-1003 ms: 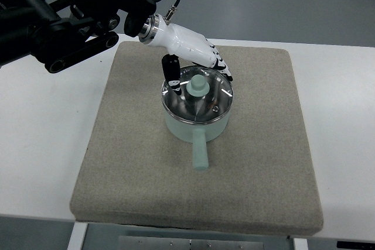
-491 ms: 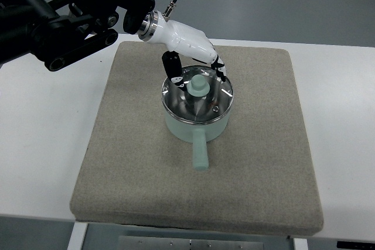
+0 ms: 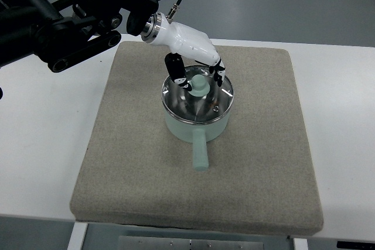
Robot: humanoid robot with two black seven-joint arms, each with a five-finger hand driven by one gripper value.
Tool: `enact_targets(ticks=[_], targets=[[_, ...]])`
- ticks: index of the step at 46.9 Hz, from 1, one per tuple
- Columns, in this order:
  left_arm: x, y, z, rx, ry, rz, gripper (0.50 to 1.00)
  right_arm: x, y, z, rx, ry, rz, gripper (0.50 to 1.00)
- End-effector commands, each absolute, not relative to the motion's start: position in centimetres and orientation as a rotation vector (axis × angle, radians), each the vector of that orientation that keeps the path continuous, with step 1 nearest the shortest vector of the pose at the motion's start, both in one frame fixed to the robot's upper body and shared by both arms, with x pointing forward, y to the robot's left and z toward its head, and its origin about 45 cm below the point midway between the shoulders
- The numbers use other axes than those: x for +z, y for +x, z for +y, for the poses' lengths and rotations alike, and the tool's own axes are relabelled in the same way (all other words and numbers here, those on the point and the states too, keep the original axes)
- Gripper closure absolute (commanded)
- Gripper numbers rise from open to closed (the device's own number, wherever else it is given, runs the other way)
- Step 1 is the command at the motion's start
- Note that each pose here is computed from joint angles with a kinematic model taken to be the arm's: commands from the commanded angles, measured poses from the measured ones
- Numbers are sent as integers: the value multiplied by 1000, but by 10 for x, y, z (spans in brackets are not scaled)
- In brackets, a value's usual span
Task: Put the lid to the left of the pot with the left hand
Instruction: 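Lift the glass lid off the pot with the left hand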
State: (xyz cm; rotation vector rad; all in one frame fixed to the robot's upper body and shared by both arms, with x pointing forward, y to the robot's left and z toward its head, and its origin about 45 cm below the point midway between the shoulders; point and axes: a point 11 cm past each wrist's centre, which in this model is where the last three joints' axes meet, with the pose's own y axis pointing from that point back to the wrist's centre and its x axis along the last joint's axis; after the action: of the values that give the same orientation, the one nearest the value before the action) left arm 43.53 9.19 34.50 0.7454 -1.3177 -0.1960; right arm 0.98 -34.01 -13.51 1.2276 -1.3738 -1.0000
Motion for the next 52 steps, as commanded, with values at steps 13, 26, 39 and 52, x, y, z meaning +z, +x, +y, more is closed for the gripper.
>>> enact_targets(ticks=[13,26,39,52], targets=[[341,438,96,-190,760,-1309,836,-135,10,-340,-1000,1228,-1375,576],[346,439,94,-182,753,-1316,1000,-135,10,-340,-1000,1228,-1375,576],[348,439,93,-185,755,-1323,1000,-135,10,-340,-1000,1228,-1375,576],[356,440,91,-174,745,-1334,1000,-135,9,-340,-1001,1227,-1374,576]])
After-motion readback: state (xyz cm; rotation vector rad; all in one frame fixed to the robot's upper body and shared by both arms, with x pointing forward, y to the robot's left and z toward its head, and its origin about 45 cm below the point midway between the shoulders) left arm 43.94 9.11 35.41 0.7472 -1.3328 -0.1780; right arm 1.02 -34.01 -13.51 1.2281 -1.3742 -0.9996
